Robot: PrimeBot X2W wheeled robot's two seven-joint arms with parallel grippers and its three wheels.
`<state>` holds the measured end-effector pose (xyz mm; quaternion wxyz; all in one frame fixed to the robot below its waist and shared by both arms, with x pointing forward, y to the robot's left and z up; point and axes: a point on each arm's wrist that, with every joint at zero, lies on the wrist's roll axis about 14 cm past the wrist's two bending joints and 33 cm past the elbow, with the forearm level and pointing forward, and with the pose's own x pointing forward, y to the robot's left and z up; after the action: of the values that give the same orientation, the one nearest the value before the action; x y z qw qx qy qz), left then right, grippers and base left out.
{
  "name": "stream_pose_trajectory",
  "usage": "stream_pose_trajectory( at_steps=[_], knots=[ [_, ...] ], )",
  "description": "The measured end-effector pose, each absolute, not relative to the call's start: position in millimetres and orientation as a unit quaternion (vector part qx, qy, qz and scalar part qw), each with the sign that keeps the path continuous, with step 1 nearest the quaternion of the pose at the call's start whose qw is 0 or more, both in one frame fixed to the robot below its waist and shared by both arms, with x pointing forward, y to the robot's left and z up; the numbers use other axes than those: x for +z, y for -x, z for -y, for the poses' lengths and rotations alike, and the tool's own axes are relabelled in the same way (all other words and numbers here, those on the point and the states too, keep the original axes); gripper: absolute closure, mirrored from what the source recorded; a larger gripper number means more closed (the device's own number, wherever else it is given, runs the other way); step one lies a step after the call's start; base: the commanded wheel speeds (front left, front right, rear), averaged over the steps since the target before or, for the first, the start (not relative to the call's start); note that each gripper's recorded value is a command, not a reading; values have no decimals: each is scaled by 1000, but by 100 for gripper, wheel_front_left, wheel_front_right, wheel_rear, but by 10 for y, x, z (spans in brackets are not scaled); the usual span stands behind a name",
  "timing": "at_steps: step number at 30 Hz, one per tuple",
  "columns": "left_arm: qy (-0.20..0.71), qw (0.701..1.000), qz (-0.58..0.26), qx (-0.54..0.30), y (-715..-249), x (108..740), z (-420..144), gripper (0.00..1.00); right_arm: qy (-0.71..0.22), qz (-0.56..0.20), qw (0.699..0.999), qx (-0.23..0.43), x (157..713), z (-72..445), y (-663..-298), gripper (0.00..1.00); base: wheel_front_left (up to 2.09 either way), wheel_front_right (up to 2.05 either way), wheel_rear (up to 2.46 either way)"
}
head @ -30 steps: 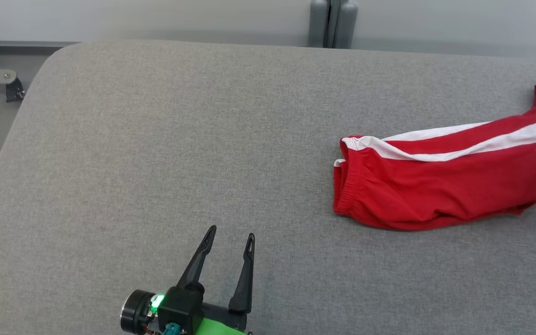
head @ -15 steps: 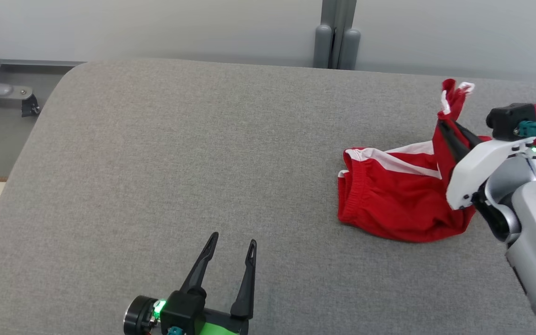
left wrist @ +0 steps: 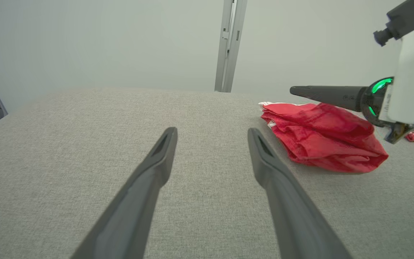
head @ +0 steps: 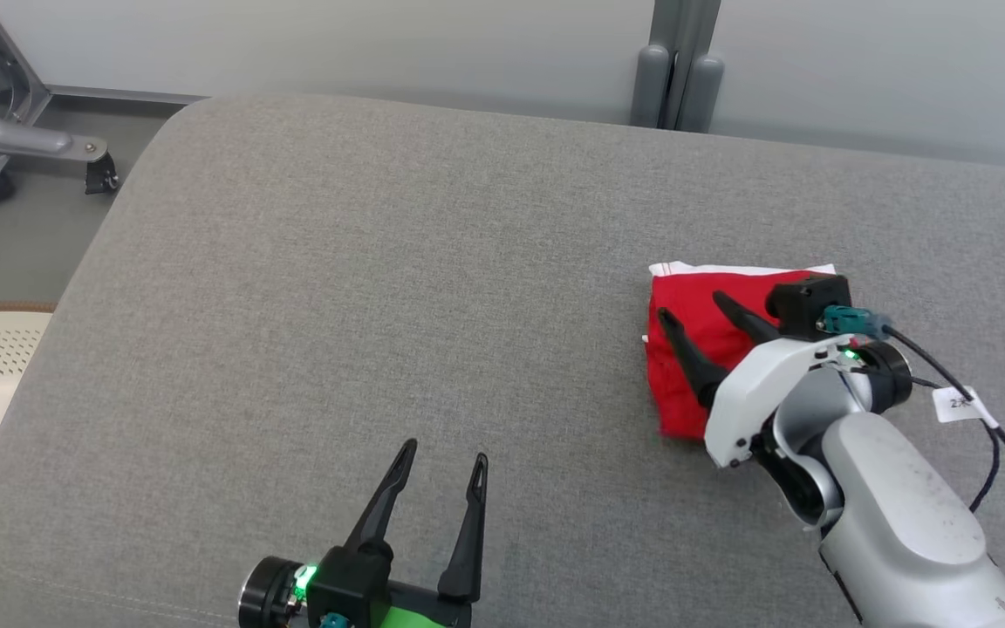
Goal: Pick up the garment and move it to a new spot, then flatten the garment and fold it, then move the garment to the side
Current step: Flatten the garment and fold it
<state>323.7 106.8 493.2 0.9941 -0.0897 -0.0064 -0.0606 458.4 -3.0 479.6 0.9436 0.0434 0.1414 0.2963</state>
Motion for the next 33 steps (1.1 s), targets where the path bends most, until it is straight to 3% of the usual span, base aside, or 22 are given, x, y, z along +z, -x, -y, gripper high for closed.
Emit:
stream_pose_trajectory(
  at_steps=[6,7,8,9,13,18,22,25,33],
  knots=[
    [91,994,11,-63,-3218,4960,-1043,0,-89,-146,957,232,4942,638,-4717,0,0,0,0],
    [91,994,11,-66,-3211,4958,-1027,0,-110,-158,957,217,4930,779,-4733,57,0,0,0],
    [91,993,12,-67,-3213,4963,-1020,0,-127,-166,956,206,4930,890,-4751,82,0,0,0],
    [92,993,12,-69,-3214,4968,-1012,0,-140,-178,954,194,4918,1017,-4772,100,0,0,0],
    [96,993,8,-70,-3222,4952,-997,0,-174,-223,946,158,4763,1387,-4820,100,0,0,0],
    [99,993,-1,-68,-3249,4900,-999,0,-232,-289,914,164,4474,1265,-4765,100,0,0,0],
    [98,993,-3,-64,-3264,4887,-1034,0,-251,-317,890,207,4399,907,-4671,100,0,0,0],
    [96,993,-1,-65,-3258,4895,-1028,0,-246,-337,868,268,4411,537,-4409,100,0,0,0],
    [94,992,10,-83,-3219,4959,-942,0,-245,-341,840,344,4500,189,-3769,100,0,0,0]
  ],
)
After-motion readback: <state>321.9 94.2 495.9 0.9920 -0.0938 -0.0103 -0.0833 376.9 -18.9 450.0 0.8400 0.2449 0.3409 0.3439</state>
